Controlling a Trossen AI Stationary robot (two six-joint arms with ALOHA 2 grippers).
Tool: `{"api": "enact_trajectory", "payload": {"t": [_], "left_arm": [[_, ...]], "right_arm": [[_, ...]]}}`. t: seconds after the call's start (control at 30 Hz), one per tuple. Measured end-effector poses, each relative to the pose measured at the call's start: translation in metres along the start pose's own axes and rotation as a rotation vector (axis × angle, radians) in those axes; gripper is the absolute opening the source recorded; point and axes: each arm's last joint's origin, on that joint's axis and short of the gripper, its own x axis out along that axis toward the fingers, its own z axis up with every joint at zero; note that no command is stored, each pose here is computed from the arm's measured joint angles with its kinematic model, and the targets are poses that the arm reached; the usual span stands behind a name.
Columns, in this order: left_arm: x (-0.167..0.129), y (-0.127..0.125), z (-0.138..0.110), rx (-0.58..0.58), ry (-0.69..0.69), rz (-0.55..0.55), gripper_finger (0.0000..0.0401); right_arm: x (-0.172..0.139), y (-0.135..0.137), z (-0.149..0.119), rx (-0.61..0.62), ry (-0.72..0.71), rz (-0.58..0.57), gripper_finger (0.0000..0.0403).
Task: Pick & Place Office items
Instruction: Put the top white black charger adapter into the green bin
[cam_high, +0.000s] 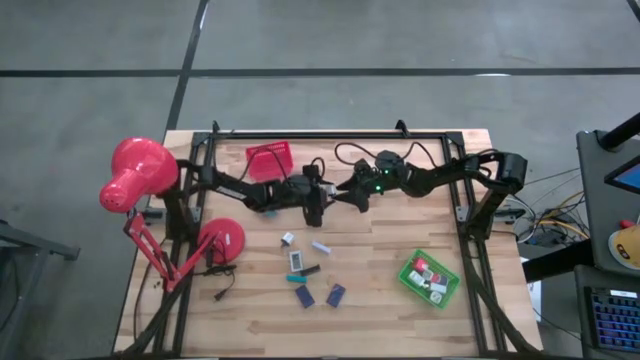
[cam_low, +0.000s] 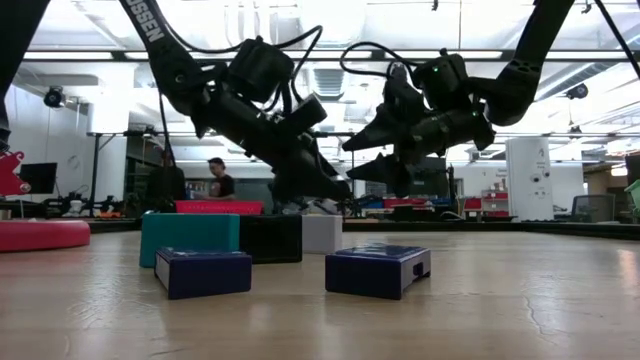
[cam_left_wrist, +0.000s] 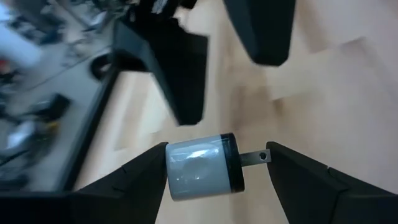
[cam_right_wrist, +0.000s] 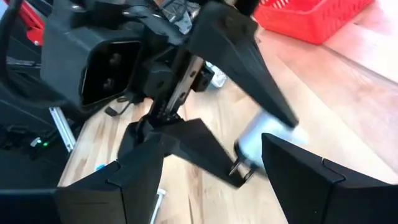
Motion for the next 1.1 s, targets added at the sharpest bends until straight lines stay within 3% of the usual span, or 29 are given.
{"api": "enact_trajectory", "payload": {"t": [0.17, 0.43, 1.1], "left_arm": [[-0.001, -0.002, 0.005, 0.028, 0.053, 0.12, 0.0266], [0.0, -0.002, 0.016, 0.025, -0.003, 0.08, 0.0266], [0.002, 0.005, 0.035, 0.074, -0.052, 0.104, 0.0266]], "right_arm": [[0.0, -0.001, 0.001, -0.001, -0.006, -0.006, 0.026], [0.0, -0.003, 0.006, -0.076, -0.071, -0.114, 0.0251], [0.0, -0.003, 0.006, -0.079, -0.072, -0.118, 0.024]]}}
